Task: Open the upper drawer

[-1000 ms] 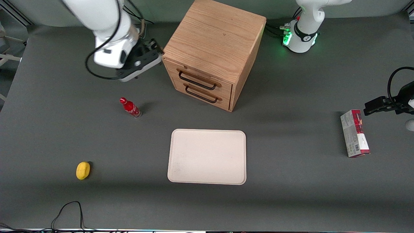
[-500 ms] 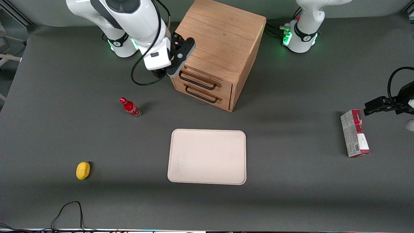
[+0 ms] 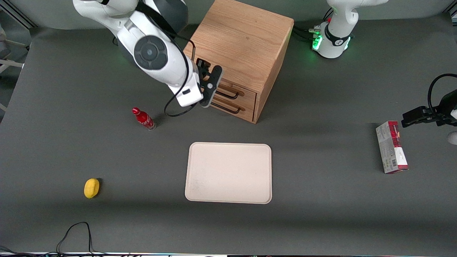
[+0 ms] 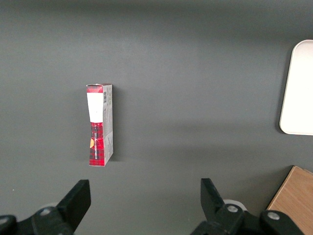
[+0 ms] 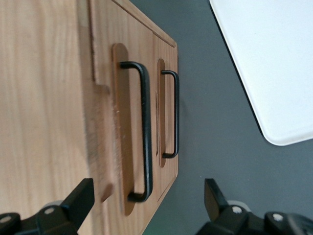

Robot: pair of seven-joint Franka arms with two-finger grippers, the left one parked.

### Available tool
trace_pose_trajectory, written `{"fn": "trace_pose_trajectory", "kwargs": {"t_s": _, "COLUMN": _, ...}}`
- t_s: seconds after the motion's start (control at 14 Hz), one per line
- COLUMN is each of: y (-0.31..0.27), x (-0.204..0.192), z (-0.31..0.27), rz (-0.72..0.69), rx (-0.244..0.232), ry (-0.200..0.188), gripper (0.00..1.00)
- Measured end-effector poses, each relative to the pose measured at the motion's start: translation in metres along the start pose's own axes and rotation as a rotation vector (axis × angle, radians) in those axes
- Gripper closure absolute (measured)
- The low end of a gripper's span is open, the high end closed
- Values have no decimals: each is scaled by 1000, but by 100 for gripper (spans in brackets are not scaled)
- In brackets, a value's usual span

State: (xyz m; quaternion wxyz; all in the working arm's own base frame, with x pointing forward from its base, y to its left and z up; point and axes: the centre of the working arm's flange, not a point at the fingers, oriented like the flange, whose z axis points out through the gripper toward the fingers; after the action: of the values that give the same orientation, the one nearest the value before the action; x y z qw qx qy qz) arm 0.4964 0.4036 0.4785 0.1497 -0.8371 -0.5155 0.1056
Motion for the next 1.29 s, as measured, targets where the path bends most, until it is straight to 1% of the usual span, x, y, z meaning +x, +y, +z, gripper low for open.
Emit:
{"fn": "trace_pose_trajectory", "kwargs": {"t_s": 0.14, "y": 8, "x": 3, "z": 11, "rz": -22, "rx": 20, "ry": -9, "gripper": 0}}
{"fn": "trace_pose_trajectory", "kwargs": {"t_s": 0.29, "y": 12, "x": 5, "z": 17, "rz": -30, "rx": 28, "ry": -9, "gripper": 0}}
{"fn": "trace_pose_trajectory", "kwargs": {"t_s": 0.5, "y": 17, "x": 11, "z": 30, "rz": -30, "rx": 27, "ry": 17, "gripper": 0}}
{"fn": "trace_pose_trajectory", "kwargs": {"t_s": 0.79, "y": 24, "x": 13, "z": 50, "rz": -29, "rx": 26, "ry": 6, "gripper": 0}}
{"fn": "trace_pose_trajectory", "kwargs": {"t_s": 1.07, "y": 27, "x": 16, "z": 58, "rz": -30, "rx": 28, "ry": 9, "gripper": 0}}
{"fn": "trace_pose_trajectory", "kwargs": {"t_s": 1.29, "y": 28, "x": 19, "z": 67, "rz": -40, "rx": 9, "ry": 4, "gripper": 0}}
